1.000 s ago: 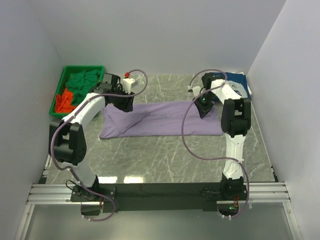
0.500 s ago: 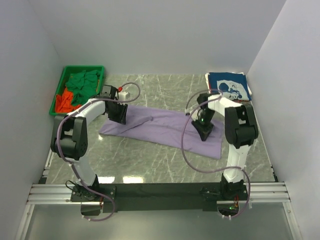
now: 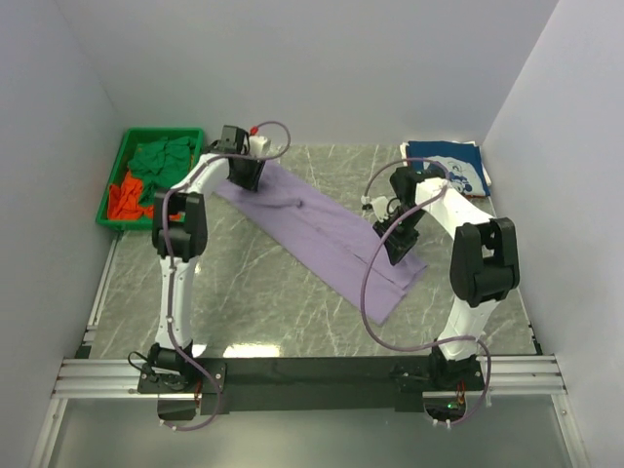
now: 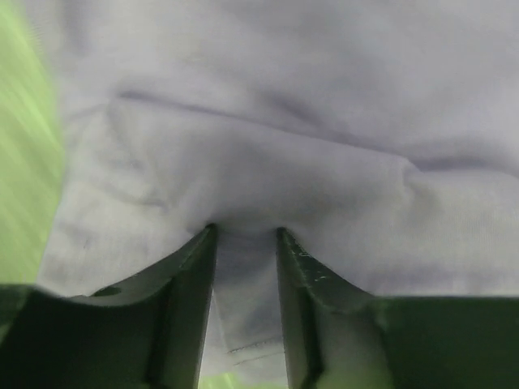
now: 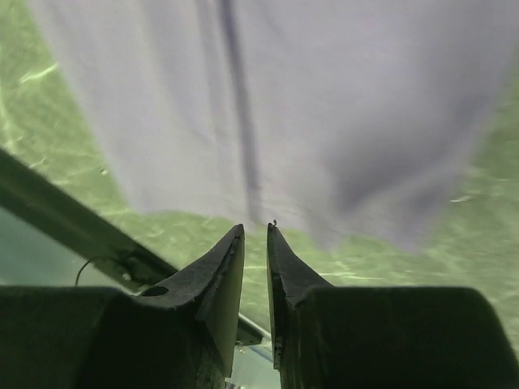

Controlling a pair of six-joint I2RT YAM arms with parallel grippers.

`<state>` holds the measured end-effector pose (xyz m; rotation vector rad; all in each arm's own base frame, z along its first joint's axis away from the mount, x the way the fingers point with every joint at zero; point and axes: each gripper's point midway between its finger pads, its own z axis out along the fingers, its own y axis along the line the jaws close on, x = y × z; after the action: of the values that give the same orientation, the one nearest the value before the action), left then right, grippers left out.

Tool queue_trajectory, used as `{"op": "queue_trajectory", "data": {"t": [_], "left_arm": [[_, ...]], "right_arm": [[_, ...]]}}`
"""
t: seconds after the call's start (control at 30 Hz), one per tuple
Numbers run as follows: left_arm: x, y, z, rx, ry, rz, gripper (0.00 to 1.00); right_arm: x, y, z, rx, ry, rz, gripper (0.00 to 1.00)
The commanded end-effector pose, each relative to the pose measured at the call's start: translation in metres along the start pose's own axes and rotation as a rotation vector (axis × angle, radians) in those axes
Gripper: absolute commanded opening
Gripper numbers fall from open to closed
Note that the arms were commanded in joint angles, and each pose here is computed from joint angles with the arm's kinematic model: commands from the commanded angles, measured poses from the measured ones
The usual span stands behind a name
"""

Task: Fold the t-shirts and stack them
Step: Fold the tshirt

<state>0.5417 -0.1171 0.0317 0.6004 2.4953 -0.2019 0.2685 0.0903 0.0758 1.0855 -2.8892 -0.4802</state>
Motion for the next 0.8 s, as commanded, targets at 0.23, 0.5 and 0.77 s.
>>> {"op": "queue_trajectory", "data": {"t": [0.23,0.5,0.77], "left_arm": [[-0.102,0.013,-0.064,-0.080,-0.391,0.060,0.60],[-0.074,-0.020,-0.124,0.055,-0.411,-0.116,0.45],[-0.007,-0.053,-0.107,0.167,-0.218,-0.280,0.34]], "right_arm": [[-0.033,-0.037,0.033,0.103,0.015,0.043,0.20],[-0.006,-0.012,0.061,0.055,0.144,0.014,0.12],[0.043,0.096,0.077,-0.113,0.299,-0.284,0.10]]}}
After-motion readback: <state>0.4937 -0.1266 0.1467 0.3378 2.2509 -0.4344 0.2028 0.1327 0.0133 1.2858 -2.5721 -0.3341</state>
